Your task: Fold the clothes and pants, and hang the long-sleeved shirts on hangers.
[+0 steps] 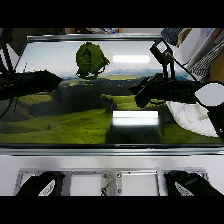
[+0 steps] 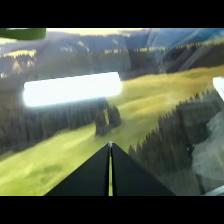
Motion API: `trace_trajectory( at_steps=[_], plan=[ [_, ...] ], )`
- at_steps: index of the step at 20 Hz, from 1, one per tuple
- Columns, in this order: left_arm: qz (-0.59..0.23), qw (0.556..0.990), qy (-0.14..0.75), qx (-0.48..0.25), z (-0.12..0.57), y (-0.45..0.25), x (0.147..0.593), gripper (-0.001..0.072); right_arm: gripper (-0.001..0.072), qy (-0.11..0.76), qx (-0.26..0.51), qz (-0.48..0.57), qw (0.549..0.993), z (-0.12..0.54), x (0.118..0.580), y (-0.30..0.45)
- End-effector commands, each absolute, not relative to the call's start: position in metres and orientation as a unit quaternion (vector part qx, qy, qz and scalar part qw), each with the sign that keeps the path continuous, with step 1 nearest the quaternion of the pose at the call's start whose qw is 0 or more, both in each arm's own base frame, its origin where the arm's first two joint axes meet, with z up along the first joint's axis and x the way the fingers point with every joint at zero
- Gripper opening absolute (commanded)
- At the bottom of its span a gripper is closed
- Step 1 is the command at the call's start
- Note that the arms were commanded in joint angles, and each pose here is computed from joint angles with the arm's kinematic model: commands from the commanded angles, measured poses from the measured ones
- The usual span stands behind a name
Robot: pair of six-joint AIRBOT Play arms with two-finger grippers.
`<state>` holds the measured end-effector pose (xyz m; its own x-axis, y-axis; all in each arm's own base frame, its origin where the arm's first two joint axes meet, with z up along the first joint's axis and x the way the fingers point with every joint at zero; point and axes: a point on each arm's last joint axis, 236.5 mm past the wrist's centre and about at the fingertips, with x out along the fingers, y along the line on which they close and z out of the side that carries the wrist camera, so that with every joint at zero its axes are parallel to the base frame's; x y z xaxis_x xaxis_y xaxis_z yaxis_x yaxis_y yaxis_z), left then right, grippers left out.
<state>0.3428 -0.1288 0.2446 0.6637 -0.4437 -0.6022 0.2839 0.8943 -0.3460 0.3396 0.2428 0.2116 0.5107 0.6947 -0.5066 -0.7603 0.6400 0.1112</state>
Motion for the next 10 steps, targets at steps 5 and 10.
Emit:
trace_trajectory(
  at_steps=[5, 10],
  plan=[
    [-0.181, 0.942, 0.248, -0.135, 0.281, -0.122, 0.392, 0.068, 0.0022, 0.259, -0.033, 0.434, 0.862, 0.219, 0.334, 0.252],
    [-0.149, 0.941, 0.275, -0.129, 0.203, -0.121, 0.488, 0.0687, 0.002, 0.239, -0.045, 0.393, 0.887, 0.224, 0.356, 0.229]
  ],
)
